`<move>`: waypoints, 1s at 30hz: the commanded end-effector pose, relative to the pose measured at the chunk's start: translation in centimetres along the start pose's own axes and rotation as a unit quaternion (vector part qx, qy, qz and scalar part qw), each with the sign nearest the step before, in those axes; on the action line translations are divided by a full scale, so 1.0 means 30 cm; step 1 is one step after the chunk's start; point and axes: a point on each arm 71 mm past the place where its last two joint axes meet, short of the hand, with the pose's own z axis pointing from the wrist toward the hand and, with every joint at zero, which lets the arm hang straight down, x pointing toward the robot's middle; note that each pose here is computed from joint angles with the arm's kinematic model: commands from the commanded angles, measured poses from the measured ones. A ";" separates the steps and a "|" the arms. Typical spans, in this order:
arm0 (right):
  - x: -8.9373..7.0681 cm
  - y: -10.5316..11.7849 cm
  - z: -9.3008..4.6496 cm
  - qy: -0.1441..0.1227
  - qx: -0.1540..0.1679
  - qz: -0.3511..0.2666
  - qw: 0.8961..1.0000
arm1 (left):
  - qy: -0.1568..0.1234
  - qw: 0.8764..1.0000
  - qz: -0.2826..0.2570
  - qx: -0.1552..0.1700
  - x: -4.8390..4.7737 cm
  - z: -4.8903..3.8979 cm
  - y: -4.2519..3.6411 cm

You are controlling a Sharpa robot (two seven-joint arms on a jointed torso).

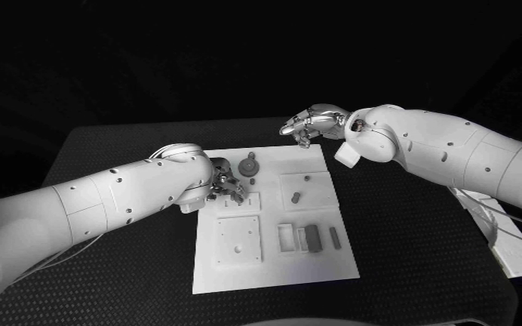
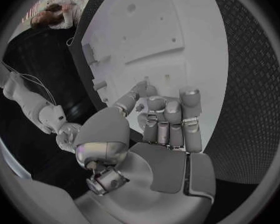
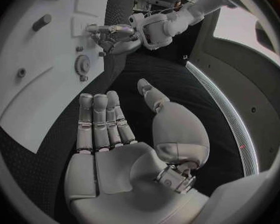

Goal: Assemble the parts on the task board

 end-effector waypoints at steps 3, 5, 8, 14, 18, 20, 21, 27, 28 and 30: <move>0.005 0.002 0.000 0.009 -0.004 0.000 1.000 | 0.013 1.000 0.002 0.003 0.009 -0.002 -0.009; 0.006 0.002 0.000 0.009 -0.004 0.000 1.000 | 0.014 1.000 0.005 0.004 0.011 -0.002 -0.011; 0.005 0.002 0.000 0.009 -0.004 0.000 1.000 | 0.016 1.000 0.012 0.002 0.012 -0.003 -0.010; 0.005 0.001 -0.001 0.009 -0.004 0.000 1.000 | 0.013 1.000 0.025 0.000 0.012 -0.005 -0.008; 0.005 0.001 -0.001 0.009 -0.004 0.000 1.000 | 0.010 0.999 0.031 -0.001 0.012 -0.006 -0.010; 0.004 0.001 -0.001 0.009 -0.004 0.000 1.000 | 0.010 0.999 0.034 -0.002 0.012 -0.006 -0.009; 0.004 0.001 -0.001 0.009 -0.004 0.000 1.000 | 0.010 0.999 0.034 -0.003 0.012 -0.006 -0.008; 0.004 0.001 -0.001 0.008 -0.004 0.000 1.000 | 0.005 0.999 0.040 -0.006 0.009 -0.006 -0.004; 0.004 0.001 -0.001 0.008 -0.004 0.000 1.000 | 0.005 0.999 0.041 -0.006 0.009 -0.006 -0.004; 0.005 0.002 -0.001 0.009 -0.004 0.000 1.000 | 0.004 0.999 0.040 -0.006 0.009 -0.006 -0.005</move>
